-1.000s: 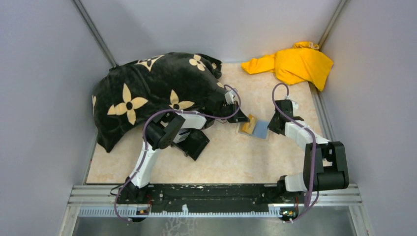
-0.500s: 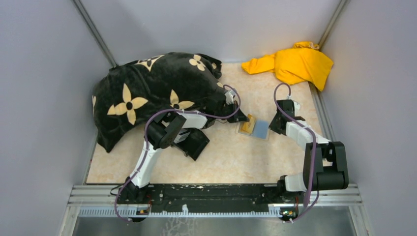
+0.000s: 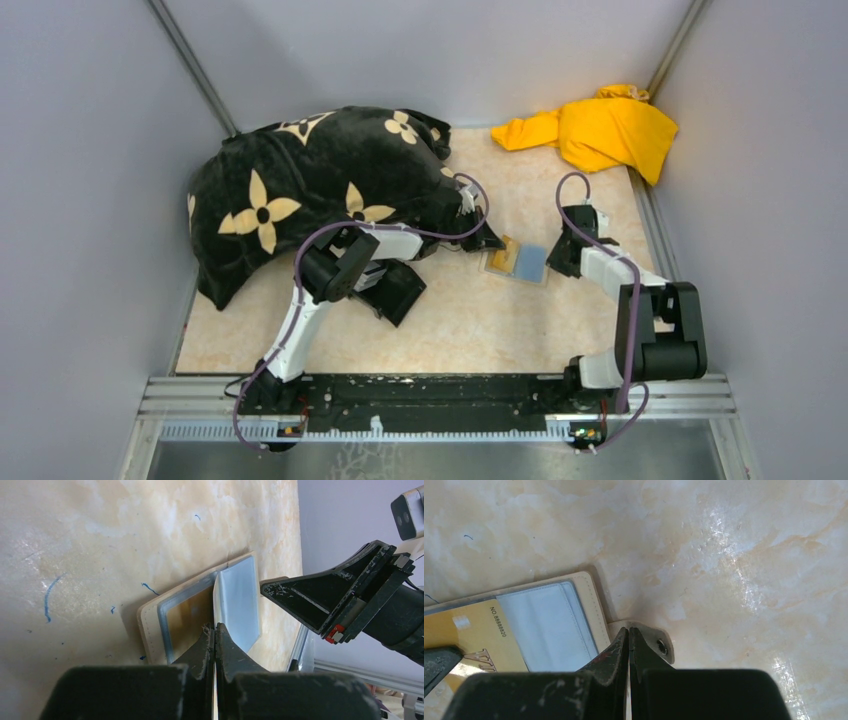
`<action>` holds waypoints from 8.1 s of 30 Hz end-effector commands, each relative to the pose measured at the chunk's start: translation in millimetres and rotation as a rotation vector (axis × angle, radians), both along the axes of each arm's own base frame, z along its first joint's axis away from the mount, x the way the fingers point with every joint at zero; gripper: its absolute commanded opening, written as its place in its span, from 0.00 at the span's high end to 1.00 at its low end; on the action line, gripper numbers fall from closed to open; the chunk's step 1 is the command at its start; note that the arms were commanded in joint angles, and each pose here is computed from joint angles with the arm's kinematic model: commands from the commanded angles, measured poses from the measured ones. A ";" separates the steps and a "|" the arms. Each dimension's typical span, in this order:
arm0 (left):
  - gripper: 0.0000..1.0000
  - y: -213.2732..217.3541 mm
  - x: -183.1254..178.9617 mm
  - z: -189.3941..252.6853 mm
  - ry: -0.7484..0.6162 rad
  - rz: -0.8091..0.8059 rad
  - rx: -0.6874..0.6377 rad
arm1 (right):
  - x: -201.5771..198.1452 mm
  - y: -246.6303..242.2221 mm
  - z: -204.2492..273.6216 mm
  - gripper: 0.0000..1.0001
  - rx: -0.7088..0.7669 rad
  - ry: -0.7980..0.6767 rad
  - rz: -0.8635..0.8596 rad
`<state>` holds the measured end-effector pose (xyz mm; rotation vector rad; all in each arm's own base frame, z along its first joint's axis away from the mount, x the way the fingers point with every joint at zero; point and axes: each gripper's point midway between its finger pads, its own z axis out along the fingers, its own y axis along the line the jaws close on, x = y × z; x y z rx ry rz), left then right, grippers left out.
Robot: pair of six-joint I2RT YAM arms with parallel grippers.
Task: Put the credit cards into the card holder
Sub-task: Insert the credit card into the card holder.
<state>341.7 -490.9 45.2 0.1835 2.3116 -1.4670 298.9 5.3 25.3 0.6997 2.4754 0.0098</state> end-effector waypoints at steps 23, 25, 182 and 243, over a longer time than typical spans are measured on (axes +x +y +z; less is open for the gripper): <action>1.00 -3.5 -4.4 -9.1 0.163 0.025 -0.031 | -1.9 -0.3 -16.2 1.00 0.028 0.023 -0.008; 1.00 -3.7 -4.9 -9.8 0.171 0.027 -0.033 | -2.4 0.2 -17.3 1.00 0.029 0.025 -0.005; 1.00 -2.1 -39.1 -33.9 0.257 0.209 -0.030 | -5.3 9.7 -35.7 1.00 0.074 0.056 0.026; 0.91 -27.4 -44.7 -26.8 0.167 0.228 -0.106 | -10.1 25.4 -49.3 1.00 0.110 0.102 0.082</action>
